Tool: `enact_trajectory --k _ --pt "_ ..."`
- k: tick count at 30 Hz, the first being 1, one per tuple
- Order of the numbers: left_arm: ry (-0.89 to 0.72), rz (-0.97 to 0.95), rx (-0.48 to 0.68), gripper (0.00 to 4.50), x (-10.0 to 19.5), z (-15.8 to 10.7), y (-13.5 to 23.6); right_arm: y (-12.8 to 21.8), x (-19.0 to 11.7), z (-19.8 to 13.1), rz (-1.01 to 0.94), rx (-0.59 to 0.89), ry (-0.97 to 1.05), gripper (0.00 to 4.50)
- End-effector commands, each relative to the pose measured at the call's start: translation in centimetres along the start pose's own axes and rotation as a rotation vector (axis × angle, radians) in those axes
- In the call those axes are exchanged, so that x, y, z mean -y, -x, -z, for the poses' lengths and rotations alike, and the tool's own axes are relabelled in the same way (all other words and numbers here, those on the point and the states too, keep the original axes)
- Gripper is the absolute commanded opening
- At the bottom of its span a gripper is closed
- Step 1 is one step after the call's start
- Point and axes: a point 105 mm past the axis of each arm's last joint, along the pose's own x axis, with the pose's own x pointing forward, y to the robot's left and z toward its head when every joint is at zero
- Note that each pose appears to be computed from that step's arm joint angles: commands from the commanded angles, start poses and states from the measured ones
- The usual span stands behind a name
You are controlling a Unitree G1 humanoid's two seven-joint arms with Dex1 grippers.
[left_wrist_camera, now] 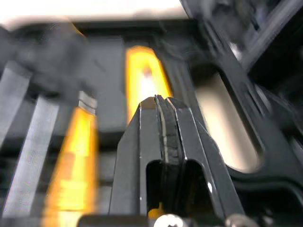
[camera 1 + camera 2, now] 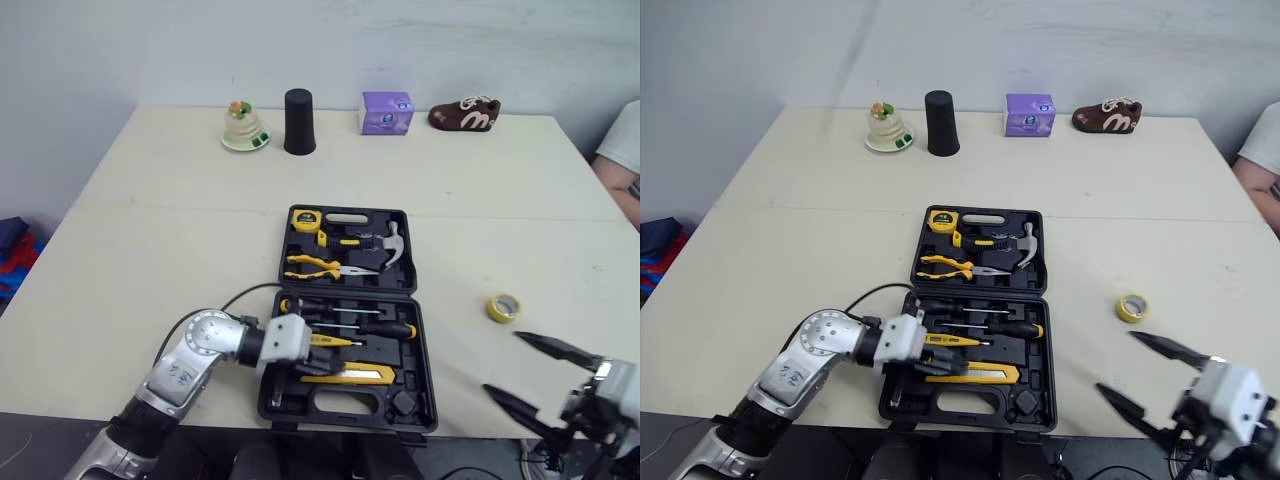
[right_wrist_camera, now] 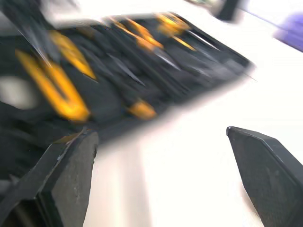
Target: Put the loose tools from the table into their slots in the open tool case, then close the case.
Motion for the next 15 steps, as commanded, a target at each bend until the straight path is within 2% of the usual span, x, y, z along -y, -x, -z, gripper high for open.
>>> enact_trajectory --k 1,3,5,8,9,12,13,15 --pt "0.012 -0.217 0.058 0.84 -3.2 -2.3 4.6 5.1 6.0 1.2 0.330 -0.080 0.076 4.50" --pt "0.035 -0.335 -0.047 1.75 -3.8 -0.6 8.6 8.3 8.2 2.5 0.475 -0.146 0.094 4.50" --pt "0.066 -0.467 -0.104 2.60 -4.5 0.5 12.0 10.9 9.4 3.5 0.567 -0.208 0.119 4.50" --pt "0.126 -0.790 -0.172 3.89 -5.7 2.6 18.5 15.1 11.2 4.4 0.772 -0.228 0.100 4.50" --pt "0.147 -0.884 -0.186 4.44 -5.6 3.2 20.6 16.1 11.2 4.9 0.808 -0.246 0.093 4.50" --pt "0.225 -1.058 -0.232 4.44 -4.0 5.1 24.8 18.6 11.1 6.8 0.927 -0.348 0.047 4.50" --pt "0.291 -1.139 -0.210 4.44 -3.3 5.6 26.5 20.1 11.1 8.1 1.012 -0.438 -0.001 4.50" --pt "0.321 -1.262 -0.211 4.44 -2.4 5.9 29.0 20.6 11.0 8.7 1.047 -0.460 -0.029 4.50"
